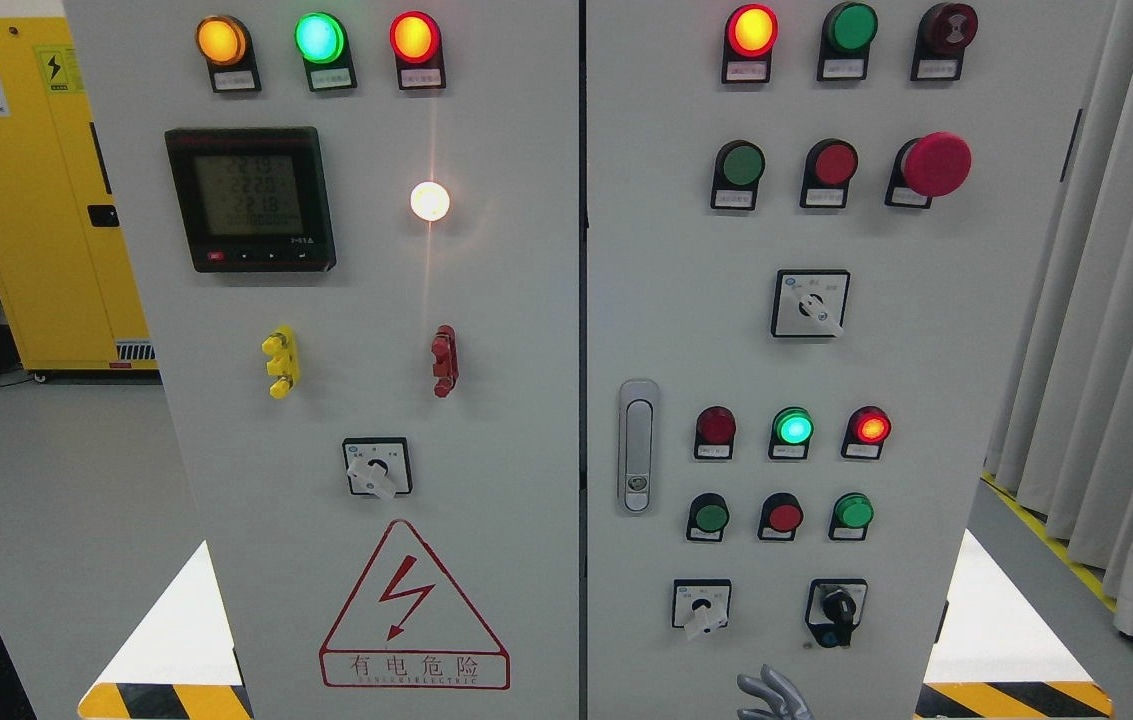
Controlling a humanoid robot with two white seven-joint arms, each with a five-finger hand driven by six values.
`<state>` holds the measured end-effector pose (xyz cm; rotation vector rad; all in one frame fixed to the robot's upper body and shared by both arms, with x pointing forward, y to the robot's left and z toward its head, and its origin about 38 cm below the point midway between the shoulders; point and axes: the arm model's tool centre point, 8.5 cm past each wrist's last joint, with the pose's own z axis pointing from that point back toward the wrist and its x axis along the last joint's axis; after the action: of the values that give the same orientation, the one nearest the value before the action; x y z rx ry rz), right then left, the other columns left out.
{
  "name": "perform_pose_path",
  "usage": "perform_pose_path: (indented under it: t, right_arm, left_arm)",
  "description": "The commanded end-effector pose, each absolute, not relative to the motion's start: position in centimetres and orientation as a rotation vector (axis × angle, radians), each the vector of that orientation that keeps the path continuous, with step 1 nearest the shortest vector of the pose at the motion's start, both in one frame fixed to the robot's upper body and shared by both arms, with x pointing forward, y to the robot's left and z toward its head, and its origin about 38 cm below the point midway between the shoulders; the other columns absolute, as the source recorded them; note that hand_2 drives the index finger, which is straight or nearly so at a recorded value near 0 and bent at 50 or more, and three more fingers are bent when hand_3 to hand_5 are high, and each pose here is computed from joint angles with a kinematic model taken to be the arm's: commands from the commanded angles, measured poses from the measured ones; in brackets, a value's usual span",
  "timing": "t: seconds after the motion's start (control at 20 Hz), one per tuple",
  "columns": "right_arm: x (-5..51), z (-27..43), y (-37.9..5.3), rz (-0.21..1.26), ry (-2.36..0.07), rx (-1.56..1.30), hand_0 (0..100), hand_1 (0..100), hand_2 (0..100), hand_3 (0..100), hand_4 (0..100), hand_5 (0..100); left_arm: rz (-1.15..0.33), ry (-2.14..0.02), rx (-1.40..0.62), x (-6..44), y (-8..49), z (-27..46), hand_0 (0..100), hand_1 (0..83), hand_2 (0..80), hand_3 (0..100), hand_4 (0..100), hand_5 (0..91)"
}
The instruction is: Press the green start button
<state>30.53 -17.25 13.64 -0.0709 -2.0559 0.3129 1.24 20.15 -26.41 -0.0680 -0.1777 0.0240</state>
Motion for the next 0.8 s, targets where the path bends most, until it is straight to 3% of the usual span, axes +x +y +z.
perform_pose_path:
  t: [0.0,0.25,0.4,0.45,0.5,0.55,0.7,0.75]
  right_arm:
    - [30.6,13.5,-16.8,0.302,-2.053,-0.059,34,52,0,24,34,22]
    - [30.5,13.4,-16.7,0.321,-2.047,-0.075,34,52,0,24,34,22]
    - [31.1,13.6,-18.0,0.522,-2.037,-0.341,33,53,0,21,31,21]
    - [31.3,13.7,-18.9,0.602,-2.018,-0.481,29,62,0,13,23,16]
    - [31.5,14.1,-19.3,0.67,-2.013,-0.605,31,68,0,3,10,8]
    - [31.8,14.7,-19.6,0.736,-2.011,-0.722,35,74,0,1,4,4]
    - [32.0,17.5,-20.3,0.881,-2.007,-0.984,32,83,0,0,3,3]
    - [32.1,18.5,-20.4,0.918,-2.006,-1.054,35,86,0,1,4,8]
  left_arm:
    - [0.024,-0.179,-0.068,1.3,20.1,-26.4,12,55.6,0.0,0,0,0.0]
    - [0.024,-0.179,-0.068,1.3,20.1,-26.4,12,55.6,0.0,0,0,0.0]
    - [0.024,-0.179,-0.068,1.3,20.1,-26.4,12,55.6,0.0,0,0,0.0]
    - [0.024,-0.177,-0.068,1.2,20.2,-26.4,12,55.6,0.0,0,0,0.0]
    - [0.024,-0.179,-0.068,1.3,20.1,-26.4,12,55.6,0.0,0,0,0.0]
    - [0.024,-0.179,-0.068,1.3,20.1,-26.4,12,55.6,0.0,0,0,0.0]
    - [0.024,-0.179,-0.068,1.3,20.1,-26.4,12,55.6,0.0,0,0,0.0]
    - [0.024,-0.179,-0.068,1.3,20.1,-26.4,12,55.6,0.0,0,0,0.0]
